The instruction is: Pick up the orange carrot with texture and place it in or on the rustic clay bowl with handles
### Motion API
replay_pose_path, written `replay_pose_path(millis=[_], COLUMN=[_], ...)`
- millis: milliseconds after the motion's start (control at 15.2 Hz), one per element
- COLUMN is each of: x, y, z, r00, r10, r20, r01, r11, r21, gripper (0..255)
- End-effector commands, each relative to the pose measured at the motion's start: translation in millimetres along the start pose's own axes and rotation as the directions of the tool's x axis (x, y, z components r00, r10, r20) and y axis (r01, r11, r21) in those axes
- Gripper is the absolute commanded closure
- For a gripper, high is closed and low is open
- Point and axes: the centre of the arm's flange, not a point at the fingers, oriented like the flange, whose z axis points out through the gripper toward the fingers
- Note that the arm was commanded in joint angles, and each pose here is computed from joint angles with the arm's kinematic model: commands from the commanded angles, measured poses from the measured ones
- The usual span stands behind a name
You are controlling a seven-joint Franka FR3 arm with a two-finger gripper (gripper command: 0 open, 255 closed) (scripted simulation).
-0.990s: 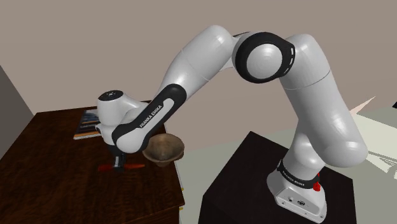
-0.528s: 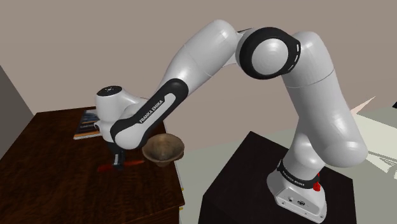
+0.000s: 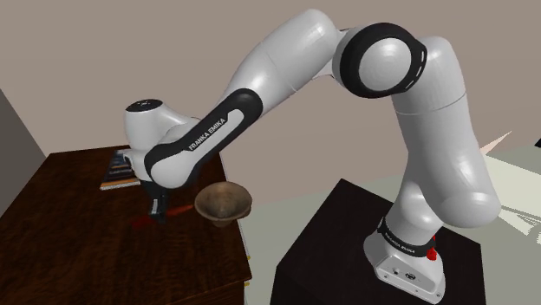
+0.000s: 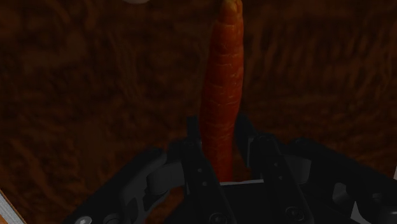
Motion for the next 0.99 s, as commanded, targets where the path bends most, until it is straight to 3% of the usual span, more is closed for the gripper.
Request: replay_pose_path(millis=[0,924], x=[1.7,8.5], y=[-0.5,-1.7], z=[-10.1,-83.7], r00=[1.0,1.0], r10=[0.0,0.0], r20=[0.0,0.0], r01=[0.0,0.0], r11=[1.0,1.0], r21=[0.0,0.0], gripper=[255,255])
